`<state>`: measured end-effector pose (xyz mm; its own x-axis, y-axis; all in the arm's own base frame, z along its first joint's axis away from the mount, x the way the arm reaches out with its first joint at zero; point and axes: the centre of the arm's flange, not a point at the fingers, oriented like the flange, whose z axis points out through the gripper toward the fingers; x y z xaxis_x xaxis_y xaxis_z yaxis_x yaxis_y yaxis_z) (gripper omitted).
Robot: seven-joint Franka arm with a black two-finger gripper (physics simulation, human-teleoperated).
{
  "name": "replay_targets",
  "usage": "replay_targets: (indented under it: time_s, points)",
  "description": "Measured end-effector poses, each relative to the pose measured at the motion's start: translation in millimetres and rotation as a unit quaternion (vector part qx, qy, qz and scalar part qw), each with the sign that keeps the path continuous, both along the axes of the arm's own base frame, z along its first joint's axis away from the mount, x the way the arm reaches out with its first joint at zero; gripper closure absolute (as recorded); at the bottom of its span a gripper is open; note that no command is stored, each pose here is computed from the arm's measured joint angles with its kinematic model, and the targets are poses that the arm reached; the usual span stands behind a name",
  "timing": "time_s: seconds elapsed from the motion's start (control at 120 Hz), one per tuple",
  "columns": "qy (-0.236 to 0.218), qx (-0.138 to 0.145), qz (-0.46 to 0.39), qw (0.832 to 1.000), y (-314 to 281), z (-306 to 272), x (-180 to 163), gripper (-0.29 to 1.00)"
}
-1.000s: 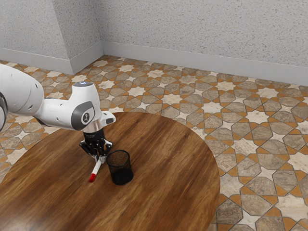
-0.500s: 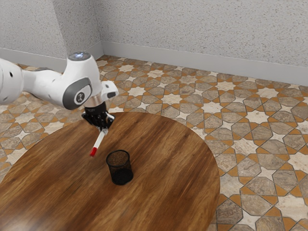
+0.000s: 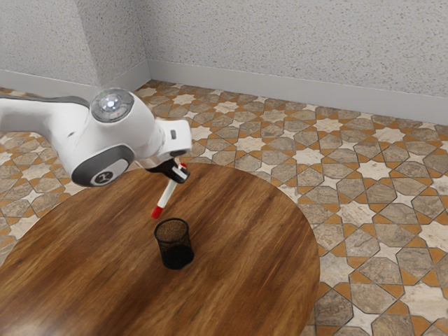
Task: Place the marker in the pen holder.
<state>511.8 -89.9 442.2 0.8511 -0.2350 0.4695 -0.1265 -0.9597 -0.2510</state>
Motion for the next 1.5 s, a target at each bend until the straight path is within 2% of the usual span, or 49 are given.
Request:
replay_targets:
  time_s: [0.567, 1.15, 1.3, 1.4, 1.5]
  points:
    - [-0.023, -0.047, 0.04, 0.998, -23.1, -24.4, -17.0, 0.79]
    - [-0.02, -0.053, 0.084, 0.995, -3.5, -38.3, -18.6, 0.76]
    - [-0.015, -0.053, 0.091, 0.994, -2.7, -40.0, -19.6, 0.42]
    - [-0.014, -0.051, 0.097, 0.994, -1.1, -35.8, -16.8, 0.26]
    - [-0.032, -0.057, 0.131, 0.989, 22.1, -5.4, 23.7, 0.17]
